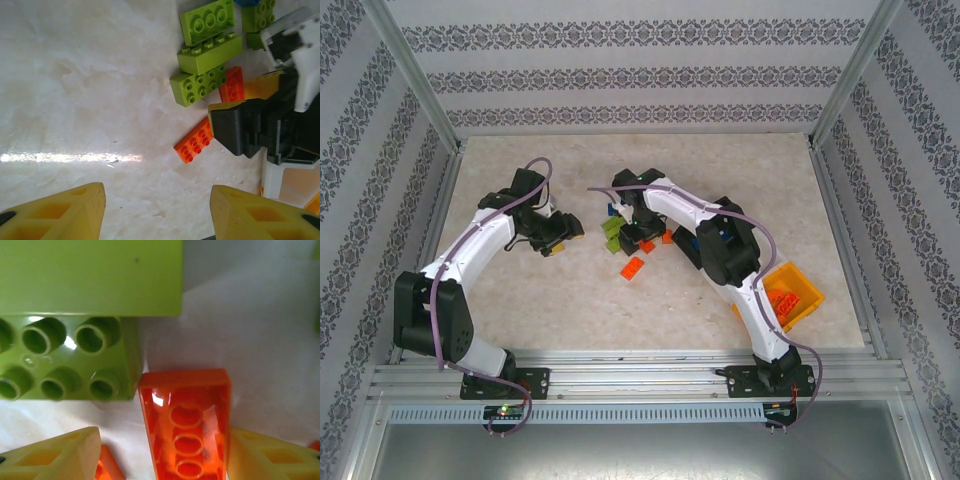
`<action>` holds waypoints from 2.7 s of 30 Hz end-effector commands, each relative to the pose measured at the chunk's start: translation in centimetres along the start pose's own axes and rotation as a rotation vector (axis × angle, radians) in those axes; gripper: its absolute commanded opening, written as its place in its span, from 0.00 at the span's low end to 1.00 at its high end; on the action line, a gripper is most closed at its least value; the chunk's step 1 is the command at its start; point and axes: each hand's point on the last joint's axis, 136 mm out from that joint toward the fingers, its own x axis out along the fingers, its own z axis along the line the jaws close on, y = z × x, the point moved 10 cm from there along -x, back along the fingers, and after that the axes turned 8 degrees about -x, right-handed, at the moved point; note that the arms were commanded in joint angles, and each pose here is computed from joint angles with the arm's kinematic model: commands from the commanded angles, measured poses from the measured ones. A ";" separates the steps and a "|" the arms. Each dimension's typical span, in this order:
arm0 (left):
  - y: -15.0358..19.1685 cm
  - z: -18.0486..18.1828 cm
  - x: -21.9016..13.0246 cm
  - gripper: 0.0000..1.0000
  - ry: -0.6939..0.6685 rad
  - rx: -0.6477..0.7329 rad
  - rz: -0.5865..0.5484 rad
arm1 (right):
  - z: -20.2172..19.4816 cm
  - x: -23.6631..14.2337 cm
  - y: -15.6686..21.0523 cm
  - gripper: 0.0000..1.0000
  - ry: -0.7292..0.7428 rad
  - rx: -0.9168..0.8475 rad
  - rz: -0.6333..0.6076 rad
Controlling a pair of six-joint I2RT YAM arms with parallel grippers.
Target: Sort the legos into containers by color
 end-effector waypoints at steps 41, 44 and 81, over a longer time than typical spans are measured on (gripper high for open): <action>-0.2 -9.6 7.9 0.60 0.068 0.245 0.148 | -5.1 -11.7 36.0 0.35 0.295 1.373 -0.077; -0.1 -9.7 7.9 0.60 0.045 0.268 0.152 | -6.2 -9.6 36.5 0.35 0.237 1.456 -0.058; 8.2 -8.9 17.2 0.56 -0.491 0.903 0.309 | -9.1 -13.9 34.3 0.69 0.084 1.405 -0.405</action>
